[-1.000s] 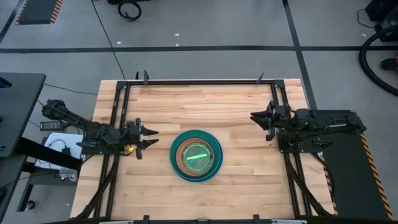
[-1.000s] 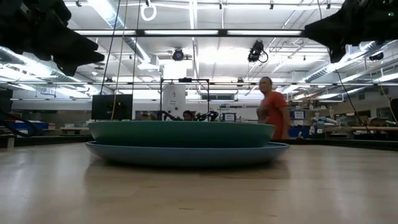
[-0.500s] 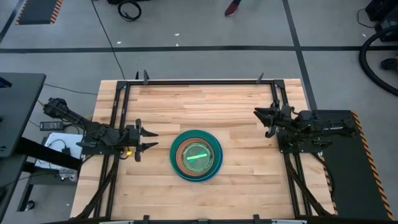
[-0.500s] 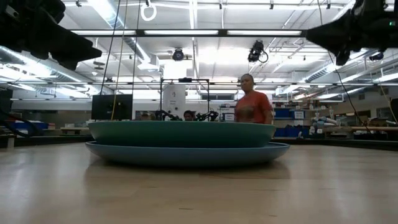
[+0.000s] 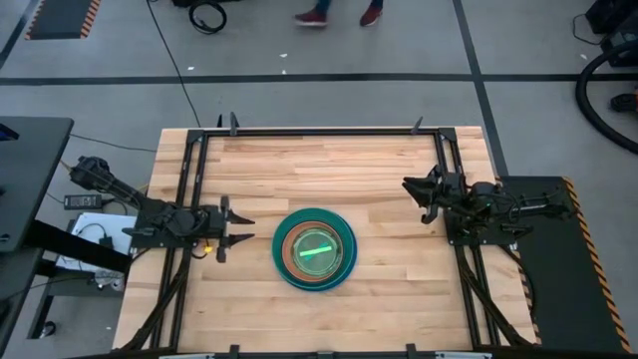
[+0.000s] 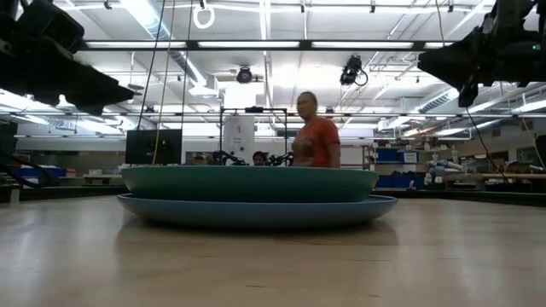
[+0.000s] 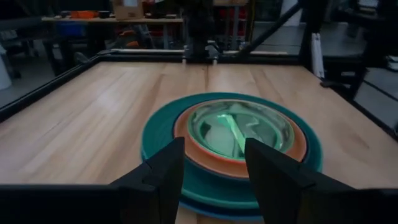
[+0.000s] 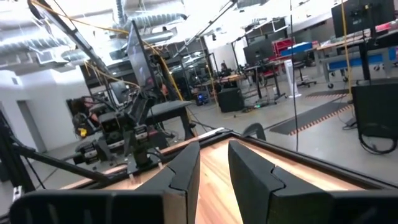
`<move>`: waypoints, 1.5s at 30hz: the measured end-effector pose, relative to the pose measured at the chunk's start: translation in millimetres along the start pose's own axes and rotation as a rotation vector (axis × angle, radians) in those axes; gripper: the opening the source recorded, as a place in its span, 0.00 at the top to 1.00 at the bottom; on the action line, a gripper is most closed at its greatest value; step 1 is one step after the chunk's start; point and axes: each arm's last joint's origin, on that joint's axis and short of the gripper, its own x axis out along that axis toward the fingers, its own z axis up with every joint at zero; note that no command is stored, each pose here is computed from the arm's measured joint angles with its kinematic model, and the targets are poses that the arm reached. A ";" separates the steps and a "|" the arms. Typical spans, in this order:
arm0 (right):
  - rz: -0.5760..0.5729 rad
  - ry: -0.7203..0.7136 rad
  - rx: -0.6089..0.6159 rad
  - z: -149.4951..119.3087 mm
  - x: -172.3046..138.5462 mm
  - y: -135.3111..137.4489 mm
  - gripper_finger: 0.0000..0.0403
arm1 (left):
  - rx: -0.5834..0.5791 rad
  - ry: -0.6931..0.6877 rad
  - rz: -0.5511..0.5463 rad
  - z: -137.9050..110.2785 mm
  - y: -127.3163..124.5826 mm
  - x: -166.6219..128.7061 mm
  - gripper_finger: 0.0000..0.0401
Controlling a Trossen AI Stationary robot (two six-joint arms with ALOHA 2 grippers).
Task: Stack plastic plates
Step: Return to Home Position
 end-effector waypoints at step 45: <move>0.034 0.002 -0.001 0.2 0.0 1.1 0.77 | 0.001 -0.150 -0.203 13.6 4.2 -18.7 0.56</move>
